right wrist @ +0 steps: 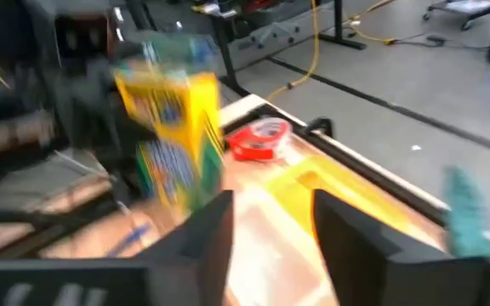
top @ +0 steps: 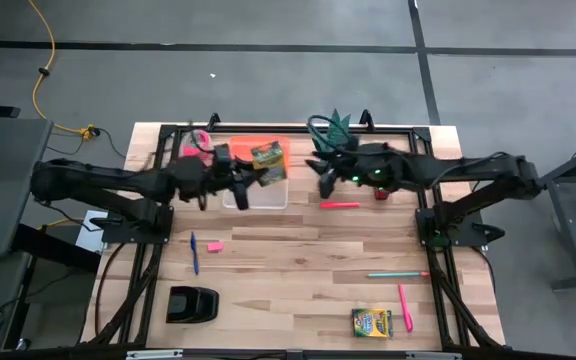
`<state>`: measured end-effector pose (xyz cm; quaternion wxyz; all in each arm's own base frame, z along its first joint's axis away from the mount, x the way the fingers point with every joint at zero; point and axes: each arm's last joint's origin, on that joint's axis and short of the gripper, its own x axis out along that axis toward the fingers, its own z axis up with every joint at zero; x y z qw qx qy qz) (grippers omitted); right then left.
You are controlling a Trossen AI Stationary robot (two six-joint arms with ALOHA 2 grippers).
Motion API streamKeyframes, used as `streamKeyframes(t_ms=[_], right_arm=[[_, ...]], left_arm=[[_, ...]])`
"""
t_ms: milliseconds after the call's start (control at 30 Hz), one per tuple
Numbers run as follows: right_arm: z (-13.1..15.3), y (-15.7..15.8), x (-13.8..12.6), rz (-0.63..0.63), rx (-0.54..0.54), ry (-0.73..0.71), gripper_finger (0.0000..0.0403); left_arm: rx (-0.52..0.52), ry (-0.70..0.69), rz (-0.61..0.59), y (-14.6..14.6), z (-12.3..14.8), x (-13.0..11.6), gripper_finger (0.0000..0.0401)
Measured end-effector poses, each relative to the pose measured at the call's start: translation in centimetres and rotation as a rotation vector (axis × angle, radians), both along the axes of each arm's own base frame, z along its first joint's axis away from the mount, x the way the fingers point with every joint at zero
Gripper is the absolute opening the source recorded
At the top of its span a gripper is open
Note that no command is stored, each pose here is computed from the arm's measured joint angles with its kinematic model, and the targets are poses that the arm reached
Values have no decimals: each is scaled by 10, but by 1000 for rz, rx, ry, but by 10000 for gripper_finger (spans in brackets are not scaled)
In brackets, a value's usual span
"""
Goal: Pack school essentials
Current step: Put the top yellow crayon box into the orange supply box
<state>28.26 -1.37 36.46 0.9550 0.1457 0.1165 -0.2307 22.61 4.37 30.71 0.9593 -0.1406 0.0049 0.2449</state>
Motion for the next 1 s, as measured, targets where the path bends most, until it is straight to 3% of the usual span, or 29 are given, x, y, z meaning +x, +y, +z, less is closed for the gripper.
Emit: streamKeyframes(t_ms=[100,200,300,400,533,633,900,1000], right_arm=[[9,0,-20,15,-42,41,203],[17,1,-36,62,-80,23,231],[15,2,-49,131,-75,-65,239],[-4,2,-59,172,-30,-200,239],[-21,5,-69,246,14,-470,240],[-26,5,-74,255,32,-578,240],[-20,5,-75,256,37,-559,240],[-19,5,-75,255,41,-526,240]], left_arm=[[11,16,-32,3,12,-29,58],[38,-5,-156,1,25,-57,60],[71,-49,-277,-5,34,-80,61],[77,-83,-302,-9,39,-95,60],[110,-110,-322,-14,34,-101,60],[101,-130,-334,-15,26,-98,61],[50,-161,-334,-14,20,-96,62],[-29,-178,-306,-13,19,-95,62]])
